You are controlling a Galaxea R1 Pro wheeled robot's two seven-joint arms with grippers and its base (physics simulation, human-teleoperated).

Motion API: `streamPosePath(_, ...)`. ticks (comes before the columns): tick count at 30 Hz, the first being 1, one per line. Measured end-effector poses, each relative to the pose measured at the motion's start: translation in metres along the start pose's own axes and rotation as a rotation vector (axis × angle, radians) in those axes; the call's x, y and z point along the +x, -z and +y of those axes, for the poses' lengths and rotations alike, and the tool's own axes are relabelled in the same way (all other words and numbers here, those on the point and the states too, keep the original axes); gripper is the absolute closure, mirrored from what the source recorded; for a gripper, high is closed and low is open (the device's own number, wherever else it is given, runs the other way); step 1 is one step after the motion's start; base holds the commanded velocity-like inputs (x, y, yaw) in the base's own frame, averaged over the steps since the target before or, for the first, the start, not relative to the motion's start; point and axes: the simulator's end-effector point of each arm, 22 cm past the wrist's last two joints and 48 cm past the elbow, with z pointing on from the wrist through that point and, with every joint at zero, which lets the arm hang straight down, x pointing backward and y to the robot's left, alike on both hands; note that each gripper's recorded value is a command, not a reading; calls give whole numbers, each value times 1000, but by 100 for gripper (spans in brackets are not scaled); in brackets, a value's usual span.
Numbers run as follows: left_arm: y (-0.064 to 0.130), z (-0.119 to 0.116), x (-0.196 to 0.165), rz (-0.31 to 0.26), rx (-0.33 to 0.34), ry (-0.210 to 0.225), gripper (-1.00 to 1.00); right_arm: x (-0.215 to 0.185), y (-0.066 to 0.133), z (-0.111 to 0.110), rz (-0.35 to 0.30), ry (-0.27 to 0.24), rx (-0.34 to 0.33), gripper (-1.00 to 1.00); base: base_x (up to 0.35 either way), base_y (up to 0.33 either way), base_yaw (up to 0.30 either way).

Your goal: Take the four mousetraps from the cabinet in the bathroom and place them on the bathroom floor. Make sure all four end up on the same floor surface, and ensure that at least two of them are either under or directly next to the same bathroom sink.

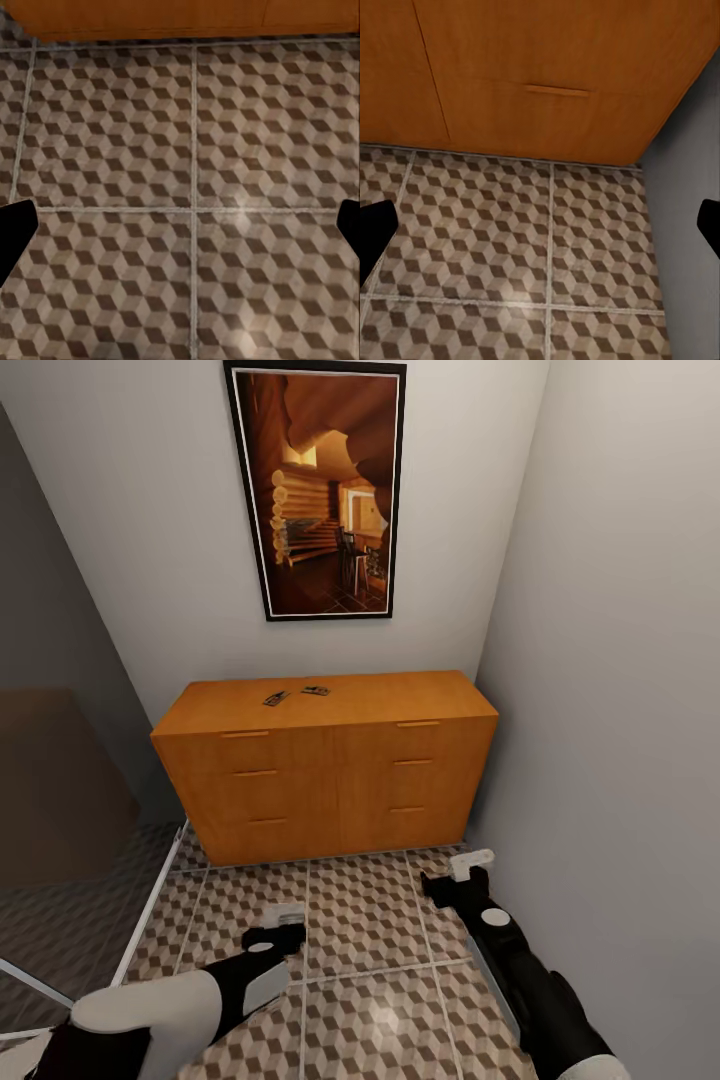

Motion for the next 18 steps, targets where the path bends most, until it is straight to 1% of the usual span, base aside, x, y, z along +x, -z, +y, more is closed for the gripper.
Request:
streamPosePath(3,3,-21,-18,13,46,-11,-100,-23,9,-8,-6,-8,-6,-100,0,0,0)
streamPosePath(6,10,-46,-31,36,104,-26,-100,-44,18,-19,-15,-22,2,-100,0,0,0)
streamPosePath(11,27,-81,-50,71,194,-42,-100,-69,34,-40,-23,-53,25,-100,0,0,0)
streamPosePath(12,35,-91,-58,79,219,-41,-100,-74,38,-48,-23,-64,32,-100,0,0,0)
streamPosePath(15,50,-103,-74,84,239,-28,-100,-81,41,-55,-24,-81,30,-100,0,0,0)
streamPosePath(18,68,-111,-93,78,237,-7,-100,-89,43,-54,-29,-92,3,-100,0,0,0)
